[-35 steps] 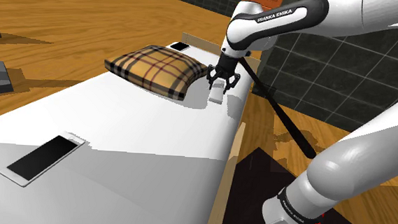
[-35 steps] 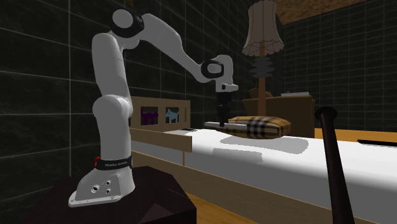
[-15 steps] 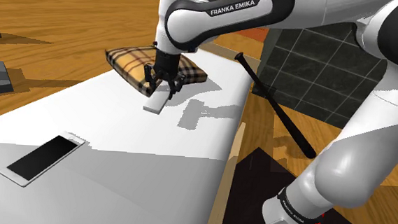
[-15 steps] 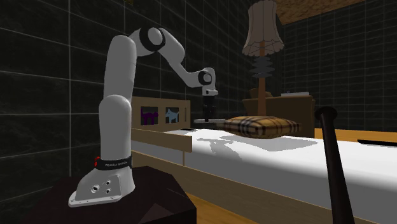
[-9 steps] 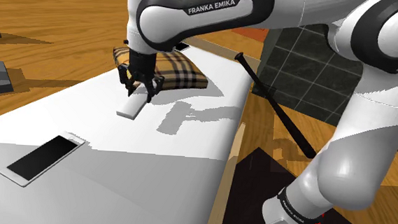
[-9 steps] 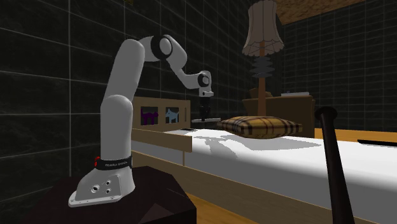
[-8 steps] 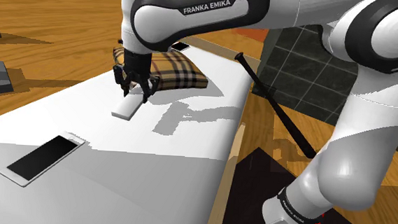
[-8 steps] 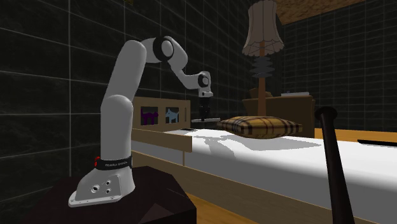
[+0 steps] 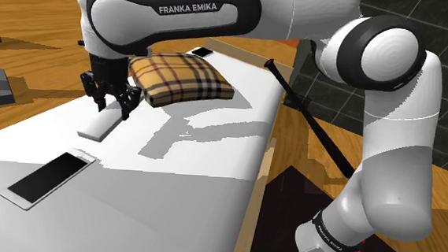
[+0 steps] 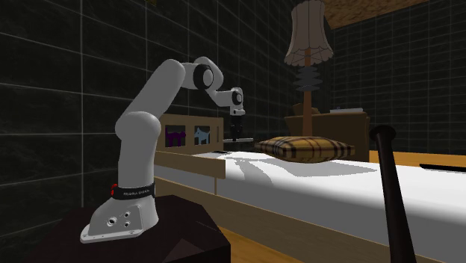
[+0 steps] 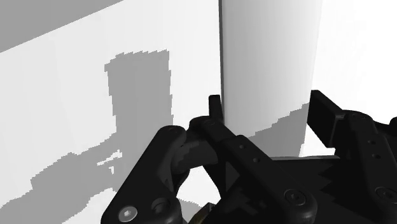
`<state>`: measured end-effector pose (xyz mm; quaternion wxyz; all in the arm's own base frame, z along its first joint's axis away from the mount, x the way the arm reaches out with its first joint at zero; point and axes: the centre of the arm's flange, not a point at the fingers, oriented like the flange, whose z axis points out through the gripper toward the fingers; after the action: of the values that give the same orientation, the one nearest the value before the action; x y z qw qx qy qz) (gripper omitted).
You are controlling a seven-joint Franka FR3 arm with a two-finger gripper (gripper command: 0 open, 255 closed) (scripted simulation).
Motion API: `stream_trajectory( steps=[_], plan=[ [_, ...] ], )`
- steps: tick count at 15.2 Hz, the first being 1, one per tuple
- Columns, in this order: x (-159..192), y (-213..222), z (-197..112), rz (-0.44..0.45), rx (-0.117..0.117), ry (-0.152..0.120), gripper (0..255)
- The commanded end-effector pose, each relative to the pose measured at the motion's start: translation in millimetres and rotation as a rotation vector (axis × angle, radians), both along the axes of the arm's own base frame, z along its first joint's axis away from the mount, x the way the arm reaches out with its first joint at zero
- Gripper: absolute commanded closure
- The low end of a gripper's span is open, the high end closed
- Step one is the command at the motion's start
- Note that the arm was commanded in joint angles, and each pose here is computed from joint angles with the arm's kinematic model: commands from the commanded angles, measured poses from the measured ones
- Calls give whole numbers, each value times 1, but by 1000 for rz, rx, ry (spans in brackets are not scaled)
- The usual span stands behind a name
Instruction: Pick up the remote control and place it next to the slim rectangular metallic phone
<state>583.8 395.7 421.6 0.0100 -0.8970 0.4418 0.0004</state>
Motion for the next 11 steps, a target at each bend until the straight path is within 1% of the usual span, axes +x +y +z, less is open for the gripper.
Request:
stream_trajectory(
  steps=[1, 11],
  plan=[
    [0, 14, -5, -1, 0, -1, 255],
    [0, 14, -58, -1, 0, -1, 255]
  ],
)
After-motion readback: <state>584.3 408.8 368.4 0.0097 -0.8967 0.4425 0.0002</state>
